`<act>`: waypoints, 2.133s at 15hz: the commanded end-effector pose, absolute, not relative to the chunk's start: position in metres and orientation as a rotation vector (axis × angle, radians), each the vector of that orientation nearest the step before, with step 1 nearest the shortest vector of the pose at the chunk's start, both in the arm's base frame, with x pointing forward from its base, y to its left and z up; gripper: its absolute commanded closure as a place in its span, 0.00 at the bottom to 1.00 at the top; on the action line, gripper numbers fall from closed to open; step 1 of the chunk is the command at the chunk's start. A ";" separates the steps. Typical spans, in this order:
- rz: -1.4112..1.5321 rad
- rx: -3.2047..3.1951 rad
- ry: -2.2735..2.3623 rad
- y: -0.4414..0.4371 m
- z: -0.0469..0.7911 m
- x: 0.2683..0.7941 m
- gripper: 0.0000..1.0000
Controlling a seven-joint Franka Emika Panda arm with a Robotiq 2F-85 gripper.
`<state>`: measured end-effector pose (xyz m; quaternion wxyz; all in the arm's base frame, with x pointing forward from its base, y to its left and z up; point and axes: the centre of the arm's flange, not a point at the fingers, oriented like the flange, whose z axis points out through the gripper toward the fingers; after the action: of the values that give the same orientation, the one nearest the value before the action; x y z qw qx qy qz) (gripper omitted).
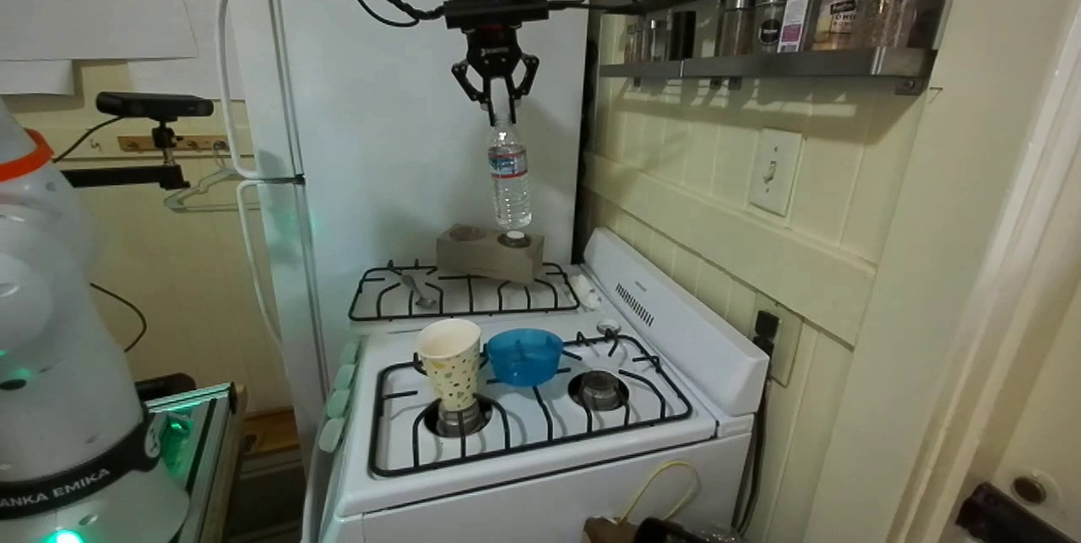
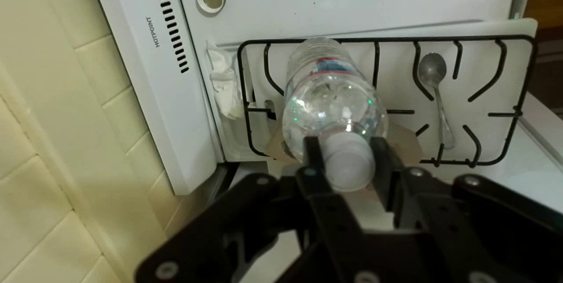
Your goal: Put the water bottle in the brown box.
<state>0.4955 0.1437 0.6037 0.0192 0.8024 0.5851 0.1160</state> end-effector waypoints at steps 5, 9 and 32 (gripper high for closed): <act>0.313 2.356 2.012 0.203 0.587 0.522 0.92; 0.326 2.150 2.220 0.268 0.590 0.525 0.92; 0.297 1.764 2.783 0.338 0.529 0.528 0.92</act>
<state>0.5200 0.3359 0.5384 -0.0831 0.5305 0.8381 0.0961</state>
